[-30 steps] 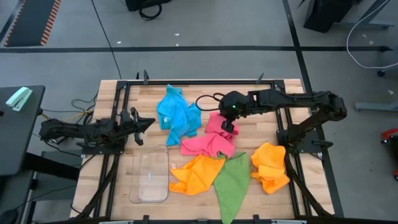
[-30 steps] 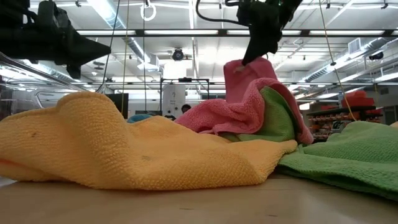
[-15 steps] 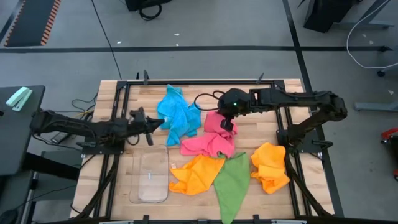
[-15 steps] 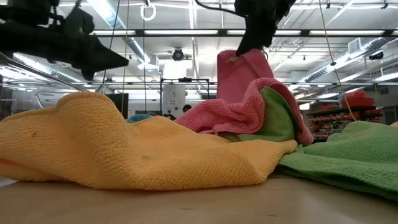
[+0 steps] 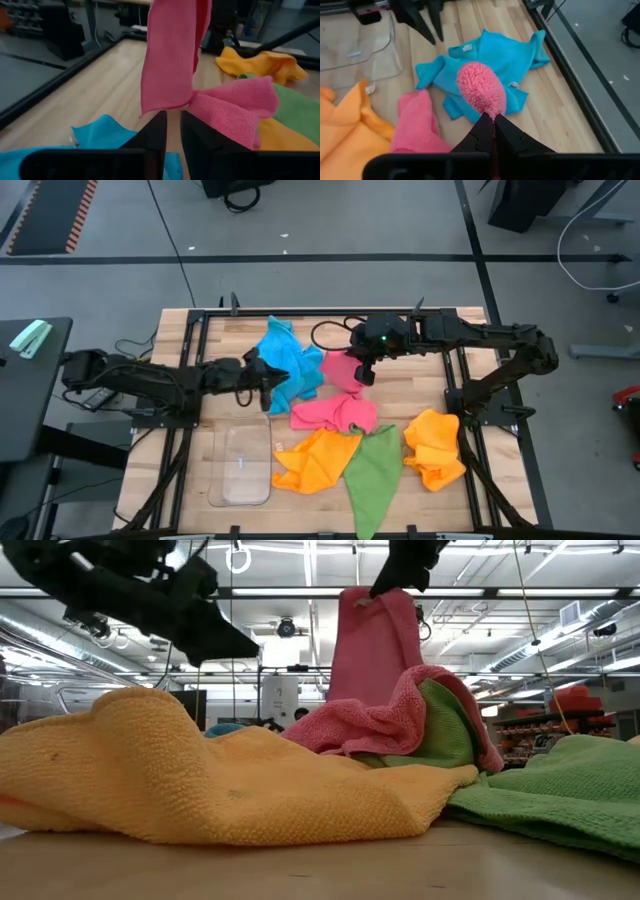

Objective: Fold microfiber towels
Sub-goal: Fold the top pink microfiber cloth

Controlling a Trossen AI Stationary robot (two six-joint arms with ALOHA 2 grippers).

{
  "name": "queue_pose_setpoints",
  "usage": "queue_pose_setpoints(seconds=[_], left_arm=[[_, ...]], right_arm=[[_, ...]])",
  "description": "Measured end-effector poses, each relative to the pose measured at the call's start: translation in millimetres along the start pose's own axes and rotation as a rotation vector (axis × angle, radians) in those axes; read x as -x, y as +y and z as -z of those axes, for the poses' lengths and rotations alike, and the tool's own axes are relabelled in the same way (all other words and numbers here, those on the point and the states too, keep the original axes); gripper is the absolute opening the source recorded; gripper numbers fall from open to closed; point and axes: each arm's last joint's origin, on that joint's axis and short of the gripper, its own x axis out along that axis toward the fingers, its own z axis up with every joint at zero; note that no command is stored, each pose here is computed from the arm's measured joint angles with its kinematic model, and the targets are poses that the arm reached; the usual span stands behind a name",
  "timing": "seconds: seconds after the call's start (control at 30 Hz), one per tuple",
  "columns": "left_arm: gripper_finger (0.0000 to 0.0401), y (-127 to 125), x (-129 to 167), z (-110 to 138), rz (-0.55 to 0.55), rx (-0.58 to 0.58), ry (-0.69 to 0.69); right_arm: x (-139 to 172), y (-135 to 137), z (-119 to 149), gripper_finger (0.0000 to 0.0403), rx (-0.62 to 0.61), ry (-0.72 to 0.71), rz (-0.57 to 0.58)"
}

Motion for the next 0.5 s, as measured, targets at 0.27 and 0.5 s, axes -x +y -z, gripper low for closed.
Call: queue_pose_setpoints(seconds=[0.27,0.5], left_arm=[[0.0126,4.2,-36.8,4.2,0.018,-0.014,0.106],[0.0165,5.8,-71.8,4.5,0.033,-0.030,0.168]], right_arm=[[1.5,10.3,-0.3,0.0010,0.014,-0.011,-0.028],[3.0,19.6,-1.0,0.0010,0.017,-0.027,-0.066]])
